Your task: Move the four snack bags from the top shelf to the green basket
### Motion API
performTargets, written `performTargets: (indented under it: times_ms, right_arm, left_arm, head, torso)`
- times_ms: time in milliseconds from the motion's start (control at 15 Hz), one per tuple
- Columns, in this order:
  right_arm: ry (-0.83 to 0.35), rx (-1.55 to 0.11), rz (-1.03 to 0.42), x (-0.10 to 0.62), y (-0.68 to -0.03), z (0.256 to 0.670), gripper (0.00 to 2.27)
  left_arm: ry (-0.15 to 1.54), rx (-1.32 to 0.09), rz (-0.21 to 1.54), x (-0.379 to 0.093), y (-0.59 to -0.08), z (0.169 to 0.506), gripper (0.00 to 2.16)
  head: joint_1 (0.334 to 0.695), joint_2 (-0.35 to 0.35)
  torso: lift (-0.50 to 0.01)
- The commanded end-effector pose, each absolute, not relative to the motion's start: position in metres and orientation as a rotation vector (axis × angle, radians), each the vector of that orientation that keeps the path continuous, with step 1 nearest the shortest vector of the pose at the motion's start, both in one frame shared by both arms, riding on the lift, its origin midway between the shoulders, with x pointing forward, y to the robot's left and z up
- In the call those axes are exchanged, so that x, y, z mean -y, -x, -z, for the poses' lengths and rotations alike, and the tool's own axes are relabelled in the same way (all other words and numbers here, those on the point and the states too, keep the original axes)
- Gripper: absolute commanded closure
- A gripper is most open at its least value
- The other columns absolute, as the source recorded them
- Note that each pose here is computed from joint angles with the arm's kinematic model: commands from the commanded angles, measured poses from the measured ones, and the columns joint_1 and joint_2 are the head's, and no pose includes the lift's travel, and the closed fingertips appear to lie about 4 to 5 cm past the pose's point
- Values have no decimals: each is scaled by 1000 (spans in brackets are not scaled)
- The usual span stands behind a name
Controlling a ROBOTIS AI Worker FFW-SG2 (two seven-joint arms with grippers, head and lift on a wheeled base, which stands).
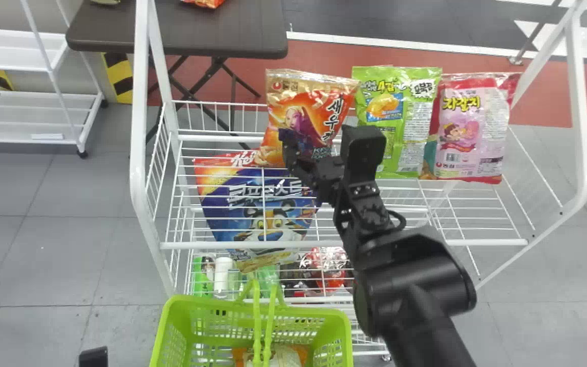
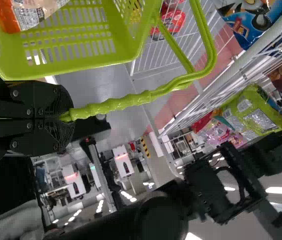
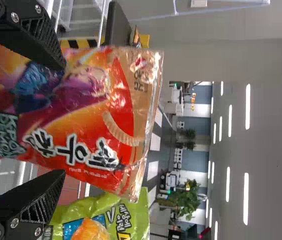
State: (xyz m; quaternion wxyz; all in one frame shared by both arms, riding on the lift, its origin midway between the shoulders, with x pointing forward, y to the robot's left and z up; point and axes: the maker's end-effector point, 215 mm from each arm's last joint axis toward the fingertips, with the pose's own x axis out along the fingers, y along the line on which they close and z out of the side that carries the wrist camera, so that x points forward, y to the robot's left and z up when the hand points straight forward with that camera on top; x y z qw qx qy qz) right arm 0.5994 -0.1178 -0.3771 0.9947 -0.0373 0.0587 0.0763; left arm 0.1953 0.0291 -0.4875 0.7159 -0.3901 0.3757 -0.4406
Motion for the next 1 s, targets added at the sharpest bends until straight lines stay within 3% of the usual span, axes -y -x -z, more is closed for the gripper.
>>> performTargets:
  times_ms: [0,133,267,600,933]
  right_arm:
    - [83,-160,-157,127,-625,388,421]
    - [53,-213,-225,122,-625,400,2013]
    - [64,-213,-266,113,-616,399,2132]
    - [56,-183,-293,96,-575,379,2132]
    - [77,-239,-252,128,-485,362,2128]
  left_arm:
    - [865,-830,978,-33,-196,487,1666]
    - [867,-834,973,-35,-196,488,1666]
    - [868,-831,973,-34,-197,488,1666]
    - [869,-828,975,-31,-198,487,1666]
    - [869,-820,973,-32,-200,485,1666]
  head:
    - [695,-127]
    - [695,-124]
    - [695,-115]
    - [695,-107]
    - [695,-110]
  torso:
    - [0]
    - [0]
    - [0]
    - [0]
    - [0]
